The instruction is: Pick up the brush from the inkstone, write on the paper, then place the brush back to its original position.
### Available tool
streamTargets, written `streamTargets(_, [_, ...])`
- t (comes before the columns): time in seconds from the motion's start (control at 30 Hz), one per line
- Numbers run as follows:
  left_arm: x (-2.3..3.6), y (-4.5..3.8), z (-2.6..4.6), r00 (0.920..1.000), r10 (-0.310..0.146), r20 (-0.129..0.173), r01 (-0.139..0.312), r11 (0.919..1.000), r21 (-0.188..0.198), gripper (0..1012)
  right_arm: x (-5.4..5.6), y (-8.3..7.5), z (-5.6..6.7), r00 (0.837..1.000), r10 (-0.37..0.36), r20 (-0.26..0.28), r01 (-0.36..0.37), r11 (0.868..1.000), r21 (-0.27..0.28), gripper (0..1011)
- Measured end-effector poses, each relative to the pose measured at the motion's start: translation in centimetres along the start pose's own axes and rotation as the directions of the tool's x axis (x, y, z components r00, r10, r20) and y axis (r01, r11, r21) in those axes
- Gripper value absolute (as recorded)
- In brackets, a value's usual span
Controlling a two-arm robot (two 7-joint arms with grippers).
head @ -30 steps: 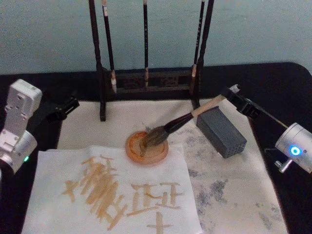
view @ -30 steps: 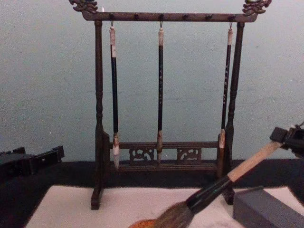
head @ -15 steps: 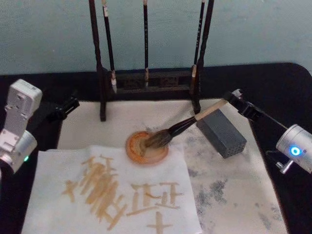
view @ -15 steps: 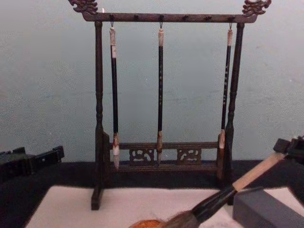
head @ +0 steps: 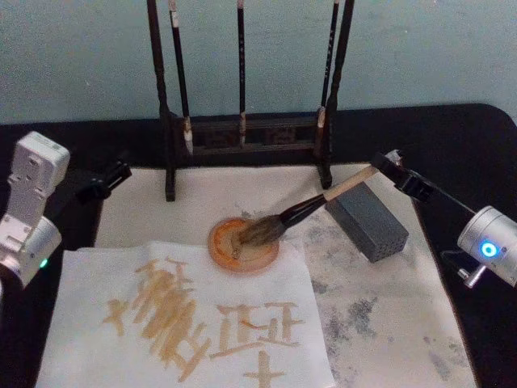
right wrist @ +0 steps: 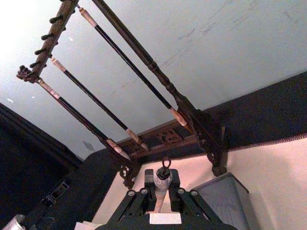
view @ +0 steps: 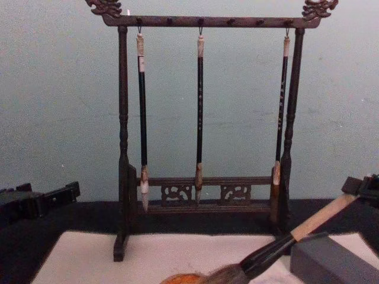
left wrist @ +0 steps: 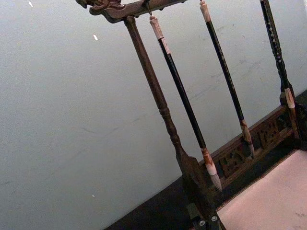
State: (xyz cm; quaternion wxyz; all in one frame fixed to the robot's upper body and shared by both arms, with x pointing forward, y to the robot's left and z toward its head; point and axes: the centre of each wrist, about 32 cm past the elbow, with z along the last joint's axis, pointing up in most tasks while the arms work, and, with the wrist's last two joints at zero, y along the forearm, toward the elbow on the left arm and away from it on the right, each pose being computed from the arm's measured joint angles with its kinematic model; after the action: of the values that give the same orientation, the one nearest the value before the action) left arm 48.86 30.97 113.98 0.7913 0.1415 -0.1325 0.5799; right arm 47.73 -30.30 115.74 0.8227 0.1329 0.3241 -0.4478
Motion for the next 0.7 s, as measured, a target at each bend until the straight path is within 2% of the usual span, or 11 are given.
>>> streamTargets(0.2, [0.0,0.0,0.0,1.0,0.0,0.0,0.0,1.0,0.0,1002,0.0,0.0,-0.01,1.0,0.002,0.0,-0.002,1.0,0.001,195])
streamTargets(0.57, [0.0,0.0,0.0,1.0,0.0,0.0,0.0,1.0,0.0,1002,-0.14,-0.23,0.26,1.0,-0.014,0.026,0.014,1.0,-0.005,566])
streamTargets(0.6, [0.0,0.0,0.0,1.0,0.0,0.0,0.0,1.0,0.0,1002,-0.16,-0.26,0.29,0.999,-0.017,0.03,0.017,1.0,-0.006,629])
streamTargets(0.7, [0.0,0.0,0.0,1.0,0.0,0.0,0.0,1.0,0.0,1002,-0.29,-0.36,0.42,0.998,-0.028,0.052,0.029,0.999,-0.015,689])
